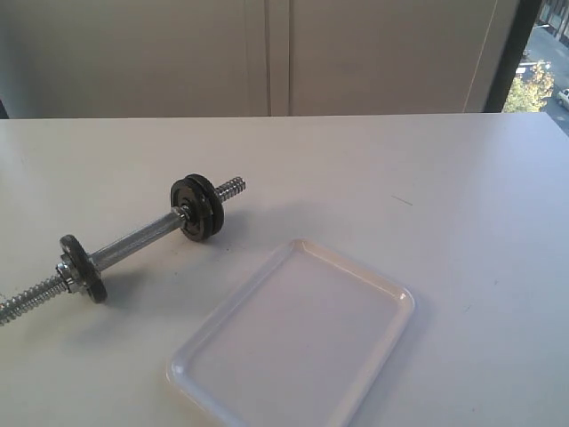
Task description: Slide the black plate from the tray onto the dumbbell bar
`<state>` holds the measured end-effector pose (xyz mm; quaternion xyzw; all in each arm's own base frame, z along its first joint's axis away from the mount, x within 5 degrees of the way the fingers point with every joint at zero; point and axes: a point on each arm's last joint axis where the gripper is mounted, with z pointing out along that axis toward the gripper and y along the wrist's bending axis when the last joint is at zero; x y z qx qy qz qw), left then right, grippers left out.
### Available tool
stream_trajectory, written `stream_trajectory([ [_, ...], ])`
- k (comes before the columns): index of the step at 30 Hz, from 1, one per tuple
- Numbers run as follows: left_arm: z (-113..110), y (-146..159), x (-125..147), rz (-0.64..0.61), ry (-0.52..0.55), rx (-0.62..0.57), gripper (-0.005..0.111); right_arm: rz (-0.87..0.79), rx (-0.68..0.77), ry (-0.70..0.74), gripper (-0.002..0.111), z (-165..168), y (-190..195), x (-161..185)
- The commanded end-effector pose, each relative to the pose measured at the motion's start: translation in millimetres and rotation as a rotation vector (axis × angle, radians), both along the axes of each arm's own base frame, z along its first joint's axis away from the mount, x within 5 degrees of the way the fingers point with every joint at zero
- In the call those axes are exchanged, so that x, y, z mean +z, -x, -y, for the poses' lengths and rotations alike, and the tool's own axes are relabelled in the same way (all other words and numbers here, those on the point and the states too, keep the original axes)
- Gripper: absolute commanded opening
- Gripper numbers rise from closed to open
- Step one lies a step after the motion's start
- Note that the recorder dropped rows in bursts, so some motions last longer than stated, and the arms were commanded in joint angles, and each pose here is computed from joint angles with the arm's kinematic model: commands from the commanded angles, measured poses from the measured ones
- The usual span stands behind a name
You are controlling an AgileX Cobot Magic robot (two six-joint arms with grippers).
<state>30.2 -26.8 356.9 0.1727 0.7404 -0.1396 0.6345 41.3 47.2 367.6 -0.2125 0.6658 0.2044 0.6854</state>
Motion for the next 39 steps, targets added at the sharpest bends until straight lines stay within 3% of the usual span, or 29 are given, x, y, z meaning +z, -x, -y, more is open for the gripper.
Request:
stream_trajectory([
  [1,1,3,-5,-0.044,0.005,-0.022,0.000,-0.048,0.032,-0.008,0.000,-2,2,-4],
  [30,1,3,-5,-0.037,0.002,-0.015,0.000,-0.049,0.033,-0.007,0.000,-2,3,-4],
  [35,-4,-4,-8,0.003,0.021,0.132,0.000,-0.051,0.035,-0.006,0.000,-3,3,-4],
  [39,-9,-8,-34,-0.014,0.050,0.269,0.000,-0.051,0.035,-0.006,0.000,-3,3,-4],
])
